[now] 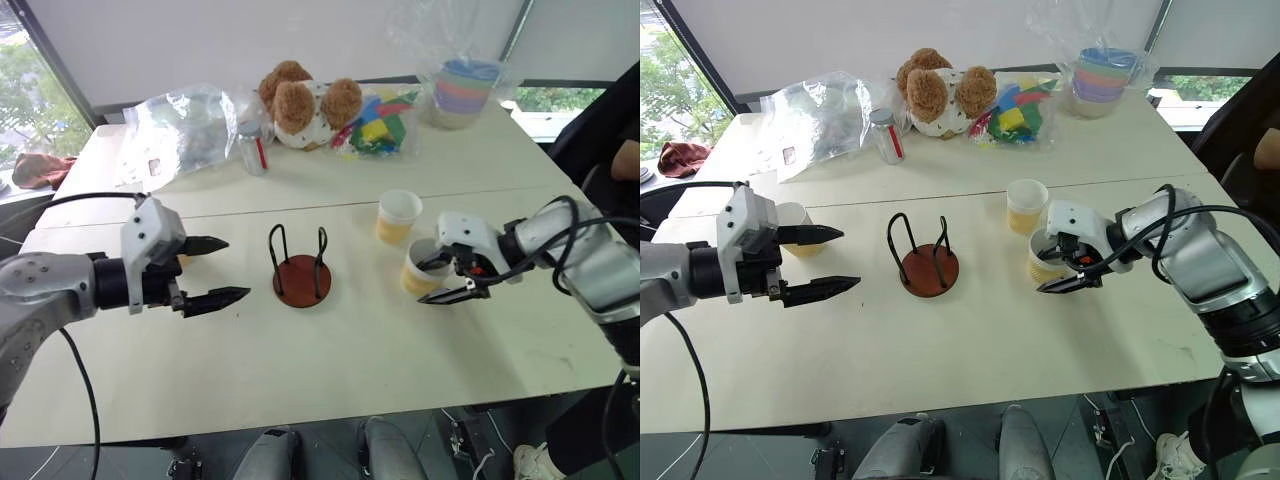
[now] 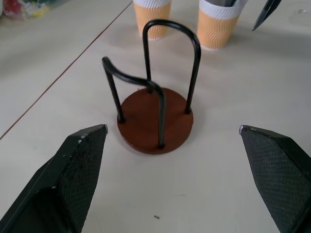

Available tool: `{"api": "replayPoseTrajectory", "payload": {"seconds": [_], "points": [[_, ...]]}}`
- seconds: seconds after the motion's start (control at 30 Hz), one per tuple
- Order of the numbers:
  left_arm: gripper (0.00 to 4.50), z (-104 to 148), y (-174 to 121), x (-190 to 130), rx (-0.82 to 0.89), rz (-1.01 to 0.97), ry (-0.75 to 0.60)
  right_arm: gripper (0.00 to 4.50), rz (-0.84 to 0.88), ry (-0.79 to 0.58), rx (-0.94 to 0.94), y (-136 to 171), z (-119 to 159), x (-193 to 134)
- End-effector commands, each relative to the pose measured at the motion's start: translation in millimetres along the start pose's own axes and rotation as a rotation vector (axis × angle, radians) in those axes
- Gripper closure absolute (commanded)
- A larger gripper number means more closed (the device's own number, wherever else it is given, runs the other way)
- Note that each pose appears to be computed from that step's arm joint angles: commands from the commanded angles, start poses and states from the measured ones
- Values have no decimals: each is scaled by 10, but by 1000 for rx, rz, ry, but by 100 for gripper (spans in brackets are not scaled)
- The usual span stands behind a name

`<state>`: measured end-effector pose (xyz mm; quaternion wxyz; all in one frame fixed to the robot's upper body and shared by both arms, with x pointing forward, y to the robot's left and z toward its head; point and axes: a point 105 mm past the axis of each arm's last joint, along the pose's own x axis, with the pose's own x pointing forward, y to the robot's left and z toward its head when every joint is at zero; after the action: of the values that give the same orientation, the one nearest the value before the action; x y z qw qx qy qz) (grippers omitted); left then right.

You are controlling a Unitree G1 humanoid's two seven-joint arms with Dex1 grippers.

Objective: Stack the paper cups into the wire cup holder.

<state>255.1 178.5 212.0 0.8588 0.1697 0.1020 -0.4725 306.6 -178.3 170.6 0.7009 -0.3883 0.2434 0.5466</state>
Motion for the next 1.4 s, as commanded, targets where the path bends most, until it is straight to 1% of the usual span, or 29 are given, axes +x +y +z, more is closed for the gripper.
{"api": "replayPoseTrajectory", "payload": {"seconds": [0.03, 0.07, 0.1, 0.2, 0.27, 0.3, 0.33, 0.4, 0.43, 0.47, 0.5, 0.53, 0.6, 0.67, 0.77, 0.8, 0.83, 0.9, 1.0, 1.07, 1.17, 1.4], "points": [[0, 90, 53, -89, 57, 42, -10, 382, -32, -2, -29, -76, 38, -56], [0, 85, 53, -88, 56, 43, -10, 436, -23, -4, -29, -67, 37, -54], [0, 79, 53, -86, 55, 44, -10, 444, -17, -5, -29, -61, 38, -53], [0, 71, 63, -82, 49, 51, -12, 444, 7, -4, -45, -28, 43, -62], [0, 35, 103, -105, 40, 66, -5, 444, -24, 0, -80, -112, 95, -143], [0, 18, 122, -119, 36, 72, 1, 444, -39, -1, -105, -168, 144, -220], [0, -3, 143, -141, 34, 74, 14, 444, -47, 13, -161, -249, 218, -410], [0, -27, 167, -166, 35, 73, 34, 444, -55, 44, -234, -337, 300, -685], [0, -31, 184, -187, 39, 72, 43, 444, -106, 76, -283, -461, 382, -888], [0, -32, 195, -202, 43, 70, 48, 444, -143, 96, -312, -541, 438, -1017], [0, -24, 211, -217, 46, 69, 51, 444, -179, 91, -358, -623, 578, -1148], [0, -17, 222, -225, 47, 67, 53, 444, -202, 74, -396, -681, 718, -1229], [0, -1, 219, -220, 46, 52, 53, 444, -204, -24, -495, -728, 1084, -1255], [0, 15, 234, -203, 59, 60, 49, 444, -180, -132, -599, -718, 1430, -1196], [0, 13, 244, -187, 62, 65, 48, 444, -110, -253, -668, -635, 1727, -1063], [0, 10, 238, -182, 59, 62, 49, 444, -73, -290, -681, -587, 1795, -1002], [0, 5, 216, -173, 56, 61, 47, 444, 8, -339, -702, -482, 1882, -845], [0, -3, 187, -163, 49, 64, 42, 444, 111, -389, -732, -347, 1993, -647], [0, -41, 160, -166, 31, 71, 40, 444, 196, -430, -737, -245, 2143, -550], [0, -60, 154, -168, 24, 76, 41, 444, 252, -451, -727, -178, 2213, -506], [0, -71, 154, -158, 18, 83, 35, 444, 327, -437, -729, -111, 2250, -340], [0, -88, 136, -152, 9, 99, 23, 444, 360, -372, -710, -219, 2213, -25]]}}
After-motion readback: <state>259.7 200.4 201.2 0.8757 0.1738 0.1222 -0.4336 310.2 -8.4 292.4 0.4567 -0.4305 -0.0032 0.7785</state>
